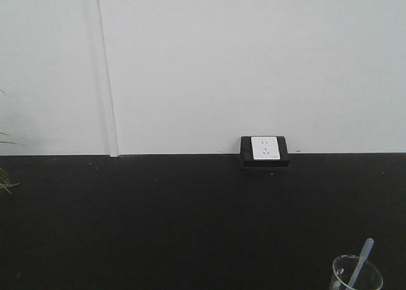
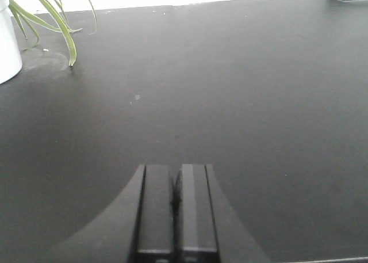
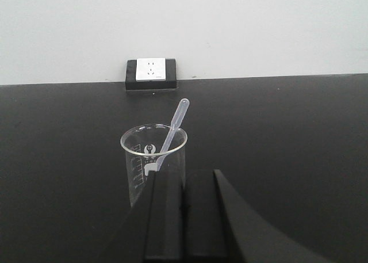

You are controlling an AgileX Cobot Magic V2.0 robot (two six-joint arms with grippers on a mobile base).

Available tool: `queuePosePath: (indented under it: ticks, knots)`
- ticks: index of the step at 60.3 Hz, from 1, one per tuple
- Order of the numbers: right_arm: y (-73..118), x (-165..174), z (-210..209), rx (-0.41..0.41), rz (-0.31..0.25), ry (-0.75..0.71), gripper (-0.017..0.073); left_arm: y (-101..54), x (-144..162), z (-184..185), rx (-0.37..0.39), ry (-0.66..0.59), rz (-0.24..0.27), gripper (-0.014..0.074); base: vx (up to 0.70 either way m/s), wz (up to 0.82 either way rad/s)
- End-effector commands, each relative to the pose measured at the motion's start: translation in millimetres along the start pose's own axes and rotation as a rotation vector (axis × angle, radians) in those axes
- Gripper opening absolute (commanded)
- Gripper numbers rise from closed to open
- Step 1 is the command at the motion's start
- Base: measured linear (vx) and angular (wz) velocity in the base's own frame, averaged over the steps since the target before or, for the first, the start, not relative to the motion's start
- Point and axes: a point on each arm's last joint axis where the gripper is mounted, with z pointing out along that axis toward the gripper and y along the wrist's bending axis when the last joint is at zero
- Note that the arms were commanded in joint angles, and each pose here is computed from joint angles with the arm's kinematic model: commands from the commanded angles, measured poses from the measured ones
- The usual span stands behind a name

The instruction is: Grab transparent chemical and place on left bench

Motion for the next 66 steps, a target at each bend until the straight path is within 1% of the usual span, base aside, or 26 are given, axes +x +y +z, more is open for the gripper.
queuePosePath:
  ticks: [1, 53, 57, 61, 66]
  knots:
    - [0.0, -6, 0, 0.003, -0.012, -0.082, -0.0007, 0.1, -3, -1, -0.002, -0.081, -0.009, -0.0003, 0.00, 0.00]
    - [0.1, -7, 0, 0.002, -0.012, -0.088, -0.0007, 0.1, -3, -1, -0.002, -0.081, -0.009, -0.0003, 0.00, 0.00]
    - [0.2, -9, 0, 0.000, -0.006, -0.120, -0.0007, 0.1, -3, -1, -0.002, -0.081, -0.009, -0.0003, 0.00, 0.00]
    - [0.7, -16, -2, -0.006, 0.000, -0.197, -0.0007, 0.1, -3, -1, -0.002, -0.081, -0.009, -0.0003, 0.00, 0.00]
    - [1.2, -29, -4, -0.009, -0.007, -0.324, -0.0004, 0.1, -3, -1, -0.002, -0.081, -0.009, -0.0003, 0.00, 0.00]
